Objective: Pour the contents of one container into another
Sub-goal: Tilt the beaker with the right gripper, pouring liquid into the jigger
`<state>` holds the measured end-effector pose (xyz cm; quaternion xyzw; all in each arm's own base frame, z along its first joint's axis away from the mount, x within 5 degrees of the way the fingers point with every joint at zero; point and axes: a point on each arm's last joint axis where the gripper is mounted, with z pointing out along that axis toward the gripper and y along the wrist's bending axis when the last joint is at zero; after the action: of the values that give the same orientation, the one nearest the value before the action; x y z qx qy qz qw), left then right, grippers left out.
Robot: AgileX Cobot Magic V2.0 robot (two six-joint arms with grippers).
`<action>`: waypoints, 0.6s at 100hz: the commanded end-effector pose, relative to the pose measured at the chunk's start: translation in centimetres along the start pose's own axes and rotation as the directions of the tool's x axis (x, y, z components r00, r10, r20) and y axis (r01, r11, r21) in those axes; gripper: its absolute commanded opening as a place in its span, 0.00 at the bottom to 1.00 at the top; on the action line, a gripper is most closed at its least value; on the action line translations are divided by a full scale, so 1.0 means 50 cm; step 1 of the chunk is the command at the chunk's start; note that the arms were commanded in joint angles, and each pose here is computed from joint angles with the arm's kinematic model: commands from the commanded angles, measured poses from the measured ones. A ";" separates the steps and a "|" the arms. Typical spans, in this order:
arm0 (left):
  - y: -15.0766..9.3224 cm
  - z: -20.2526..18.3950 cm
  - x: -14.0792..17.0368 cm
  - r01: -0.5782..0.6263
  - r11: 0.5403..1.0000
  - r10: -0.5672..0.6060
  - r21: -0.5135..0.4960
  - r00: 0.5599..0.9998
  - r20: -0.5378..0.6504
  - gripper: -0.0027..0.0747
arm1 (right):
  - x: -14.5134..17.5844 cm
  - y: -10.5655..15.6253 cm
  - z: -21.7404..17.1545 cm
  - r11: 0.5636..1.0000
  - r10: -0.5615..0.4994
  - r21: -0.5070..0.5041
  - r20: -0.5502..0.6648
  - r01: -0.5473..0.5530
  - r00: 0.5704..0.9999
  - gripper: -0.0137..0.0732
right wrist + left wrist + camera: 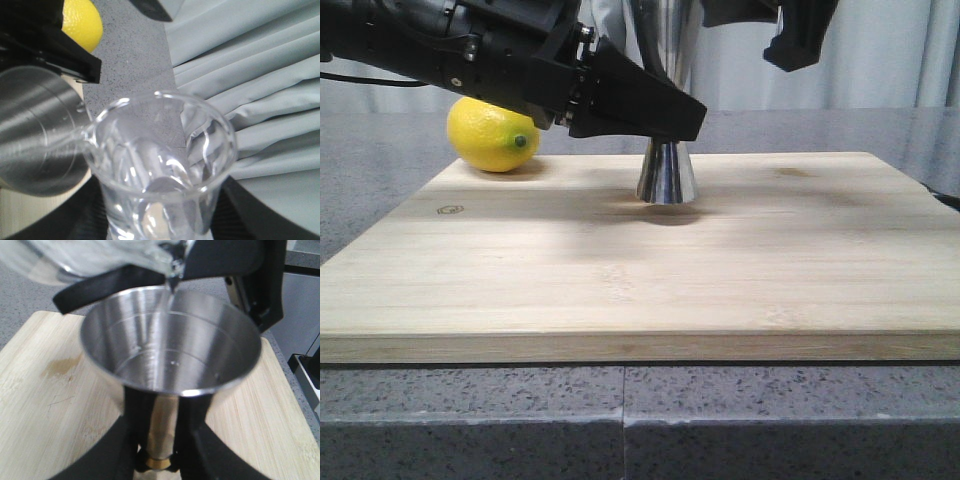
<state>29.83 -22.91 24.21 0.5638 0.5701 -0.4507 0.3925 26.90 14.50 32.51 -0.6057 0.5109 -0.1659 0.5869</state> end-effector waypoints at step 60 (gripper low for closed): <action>-0.019 -0.012 -0.068 -0.039 0.999 0.036 0.016 0.992 0.119 0.17 | -0.024 -0.037 -0.021 0.997 -0.043 0.063 0.051 0.040 0.998 0.44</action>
<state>29.86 -22.93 24.29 0.5628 0.5695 -0.4514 0.3939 26.89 14.49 32.47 -0.6133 0.5037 -0.1731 0.5832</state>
